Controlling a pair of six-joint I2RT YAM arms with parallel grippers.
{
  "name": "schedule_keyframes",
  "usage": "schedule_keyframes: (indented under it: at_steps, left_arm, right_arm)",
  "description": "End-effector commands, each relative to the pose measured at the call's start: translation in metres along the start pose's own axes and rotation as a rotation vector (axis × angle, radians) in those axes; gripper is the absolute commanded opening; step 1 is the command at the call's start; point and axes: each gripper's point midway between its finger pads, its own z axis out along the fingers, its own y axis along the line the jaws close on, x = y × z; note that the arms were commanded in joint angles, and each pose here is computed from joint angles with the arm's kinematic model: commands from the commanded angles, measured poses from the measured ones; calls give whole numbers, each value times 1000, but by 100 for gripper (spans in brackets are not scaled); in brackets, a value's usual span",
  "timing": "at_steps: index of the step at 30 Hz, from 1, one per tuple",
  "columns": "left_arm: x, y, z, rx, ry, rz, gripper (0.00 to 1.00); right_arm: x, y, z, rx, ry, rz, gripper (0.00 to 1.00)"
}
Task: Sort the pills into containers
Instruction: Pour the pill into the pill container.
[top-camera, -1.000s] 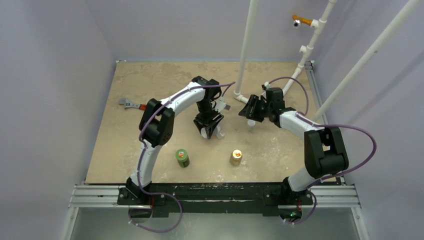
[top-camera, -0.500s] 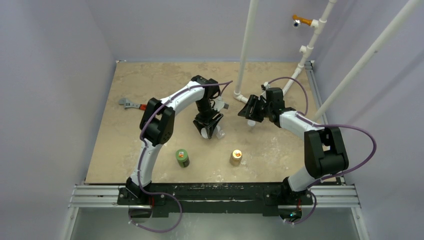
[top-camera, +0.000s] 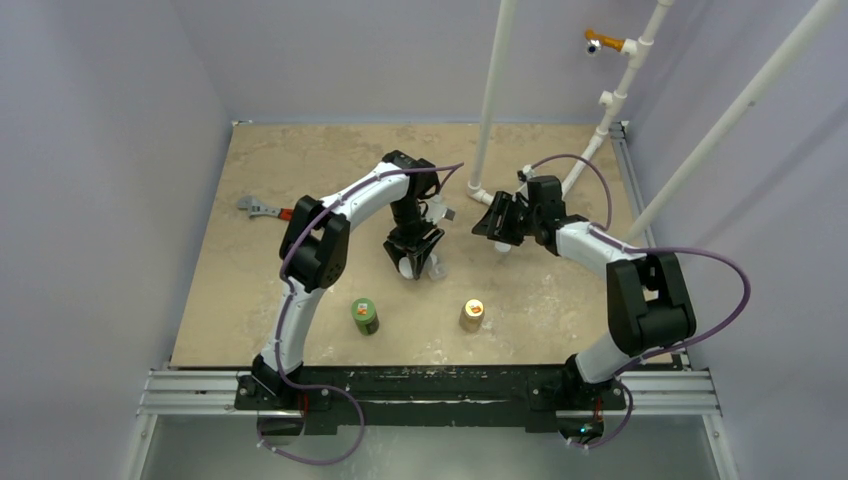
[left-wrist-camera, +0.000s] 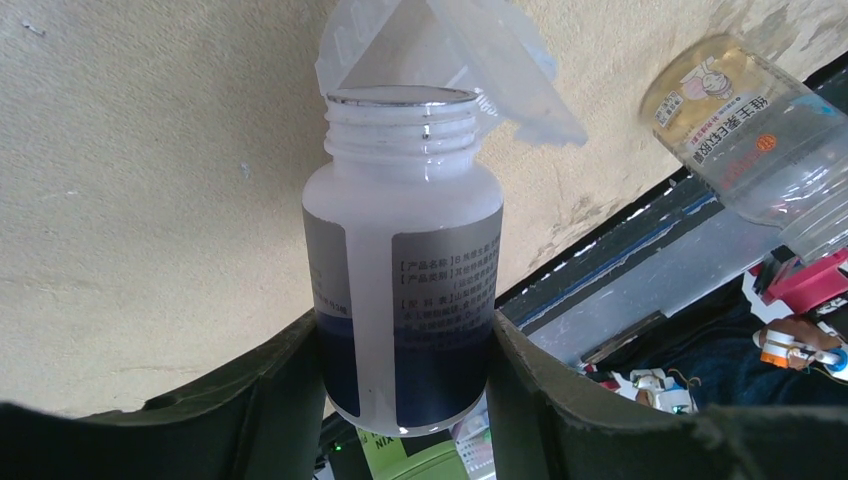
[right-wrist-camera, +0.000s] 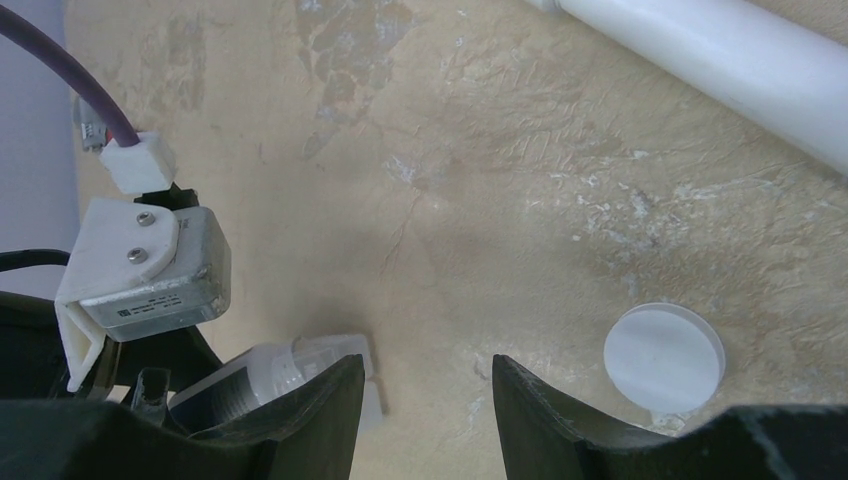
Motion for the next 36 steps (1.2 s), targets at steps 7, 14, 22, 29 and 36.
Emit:
schedule_keyframes:
  at_steps: [7,14,22,29,36]
  left_arm:
    - [8,-1,-15,-24,-6,-28,0]
    - [4,-1,-16,-26,-23,-21,0]
    - [-5,-4,-21,-23,-53,-7,0]
    - [-7,-4,-19,-17,-52,-8,0]
    - [-8,-4,-18,-12,-58,-5,0]
  right_arm:
    - [-3,29,7,-73,4,-64,50]
    - [12,33,14,-65,42,-78,47]
    - [29,36,24,-56,96,-87,20]
    - [44,36,32,-63,140,-70,14]
    - [57,39,39,-82,182,-52,12]
